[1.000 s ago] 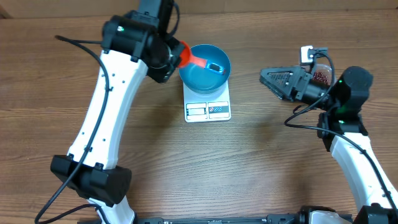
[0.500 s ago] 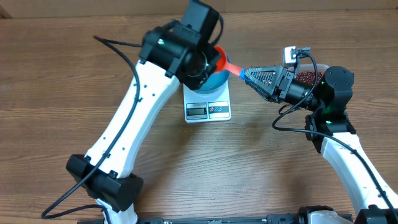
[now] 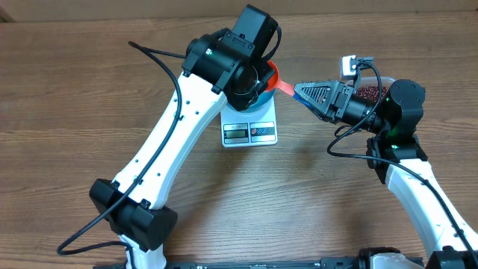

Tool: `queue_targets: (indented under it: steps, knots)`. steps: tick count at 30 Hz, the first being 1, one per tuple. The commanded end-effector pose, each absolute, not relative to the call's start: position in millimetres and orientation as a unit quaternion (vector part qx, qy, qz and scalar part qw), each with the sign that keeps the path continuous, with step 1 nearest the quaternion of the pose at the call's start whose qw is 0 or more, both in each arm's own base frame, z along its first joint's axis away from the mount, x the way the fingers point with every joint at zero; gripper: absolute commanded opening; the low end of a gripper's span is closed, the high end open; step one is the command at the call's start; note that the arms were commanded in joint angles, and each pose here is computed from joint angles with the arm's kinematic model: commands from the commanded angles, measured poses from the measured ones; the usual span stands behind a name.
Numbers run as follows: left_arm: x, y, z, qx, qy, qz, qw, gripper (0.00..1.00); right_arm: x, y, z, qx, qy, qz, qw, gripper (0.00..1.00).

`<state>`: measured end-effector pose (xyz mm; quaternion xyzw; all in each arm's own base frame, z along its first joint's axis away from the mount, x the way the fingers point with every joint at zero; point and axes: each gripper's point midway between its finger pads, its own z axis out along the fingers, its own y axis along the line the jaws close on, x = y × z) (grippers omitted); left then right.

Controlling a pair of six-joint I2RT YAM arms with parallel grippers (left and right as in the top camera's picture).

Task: Scoop item into bowl and weigh 150g on scale
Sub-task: 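Grasp the red cup's blue handle with the right gripper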

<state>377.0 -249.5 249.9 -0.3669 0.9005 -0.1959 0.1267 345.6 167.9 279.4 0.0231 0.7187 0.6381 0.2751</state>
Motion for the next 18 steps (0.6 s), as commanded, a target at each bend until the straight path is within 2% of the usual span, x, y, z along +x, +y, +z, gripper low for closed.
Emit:
queue_targets:
  steps: [1,10,15,18]
  knots:
    - [383.8,-251.1,248.4,-0.373,0.897,-0.195,0.136,0.04,348.3,167.6,289.8,0.015,0.714,0.637,0.290,0.49]
    - [385.9,-251.8,249.5,-0.373,0.896,-0.198,0.140,0.04,348.2,167.7,289.3,0.016,0.715,0.637,0.289,0.28]
    - [387.3,-249.7,248.8,-0.375,0.895,-0.193,0.146,0.04,348.2,167.7,289.2,0.017,0.715,0.637,0.288,0.08]
    - [387.6,-249.6,248.9,-0.375,0.895,-0.193,0.146,0.04,348.2,167.7,289.2,0.016,0.715,0.637,0.289,0.04]
